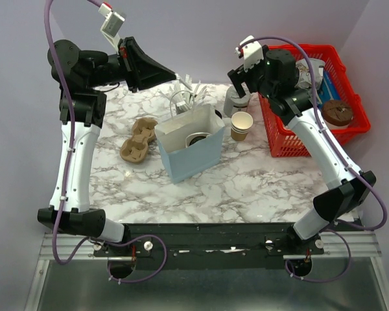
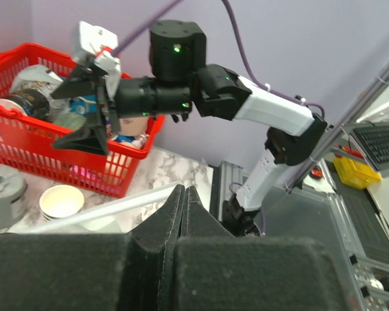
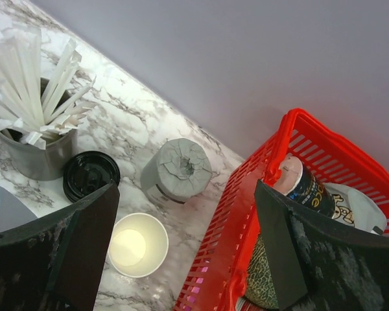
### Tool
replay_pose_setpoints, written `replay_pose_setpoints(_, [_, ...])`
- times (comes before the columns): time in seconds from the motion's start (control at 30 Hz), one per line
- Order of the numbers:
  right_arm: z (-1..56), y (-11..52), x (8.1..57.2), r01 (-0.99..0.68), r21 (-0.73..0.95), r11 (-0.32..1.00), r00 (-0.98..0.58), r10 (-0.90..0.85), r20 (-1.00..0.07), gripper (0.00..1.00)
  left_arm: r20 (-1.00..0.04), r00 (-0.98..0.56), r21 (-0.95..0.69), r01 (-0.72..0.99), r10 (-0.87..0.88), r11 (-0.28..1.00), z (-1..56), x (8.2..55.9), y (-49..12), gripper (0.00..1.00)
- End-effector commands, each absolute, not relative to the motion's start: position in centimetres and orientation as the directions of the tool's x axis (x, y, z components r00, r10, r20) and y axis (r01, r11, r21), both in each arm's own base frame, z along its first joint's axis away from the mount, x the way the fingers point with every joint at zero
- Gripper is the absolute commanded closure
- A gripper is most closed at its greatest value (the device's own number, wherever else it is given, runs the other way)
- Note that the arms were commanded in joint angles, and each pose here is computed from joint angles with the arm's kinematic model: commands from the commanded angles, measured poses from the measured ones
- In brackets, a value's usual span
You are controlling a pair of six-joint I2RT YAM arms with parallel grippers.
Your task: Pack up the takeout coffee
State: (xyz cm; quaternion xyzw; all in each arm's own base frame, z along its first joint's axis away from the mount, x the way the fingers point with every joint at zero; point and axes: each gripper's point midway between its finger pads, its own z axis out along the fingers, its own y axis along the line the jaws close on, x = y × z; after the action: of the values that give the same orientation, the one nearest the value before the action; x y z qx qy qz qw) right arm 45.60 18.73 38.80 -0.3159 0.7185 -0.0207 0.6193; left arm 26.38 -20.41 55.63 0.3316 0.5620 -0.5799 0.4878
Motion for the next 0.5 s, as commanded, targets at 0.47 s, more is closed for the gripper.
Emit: replay_pose_setpoints(0.47, [37.2, 18.5, 45.6, -0.429, -0.394, 0.813, -0.063, -0.462, -0.885, 0.07, -0.883, -0.46, -0.464, 0.885, -0.092, 0.028, 50.0, 25.6, -22.0, 1.0])
